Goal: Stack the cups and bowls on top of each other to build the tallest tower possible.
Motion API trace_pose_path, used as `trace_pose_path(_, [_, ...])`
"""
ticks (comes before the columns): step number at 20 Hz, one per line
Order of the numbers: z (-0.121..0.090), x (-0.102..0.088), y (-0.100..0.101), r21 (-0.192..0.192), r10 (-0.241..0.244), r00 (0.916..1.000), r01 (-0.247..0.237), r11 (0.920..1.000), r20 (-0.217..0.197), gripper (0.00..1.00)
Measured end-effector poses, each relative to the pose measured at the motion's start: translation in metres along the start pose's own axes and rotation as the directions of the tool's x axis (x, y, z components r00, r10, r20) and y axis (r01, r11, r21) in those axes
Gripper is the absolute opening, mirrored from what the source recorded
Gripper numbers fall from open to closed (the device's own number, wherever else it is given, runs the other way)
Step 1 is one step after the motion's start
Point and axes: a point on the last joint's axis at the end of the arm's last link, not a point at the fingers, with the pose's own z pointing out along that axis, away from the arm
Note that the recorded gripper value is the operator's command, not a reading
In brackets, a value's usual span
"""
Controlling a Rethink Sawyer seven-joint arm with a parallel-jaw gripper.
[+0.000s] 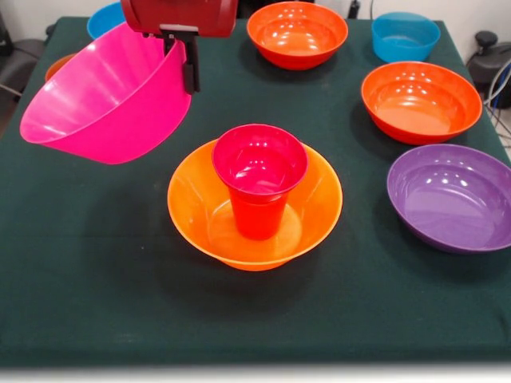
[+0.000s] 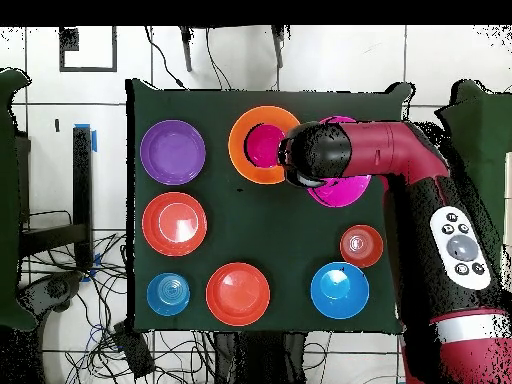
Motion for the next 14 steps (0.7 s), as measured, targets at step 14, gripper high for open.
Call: trace_pose_path(14, [-0.0005, 0.0003, 0.0063, 0.001, -0.008, 1.0000, 0.008, 1.0000, -0.001, 0.00])
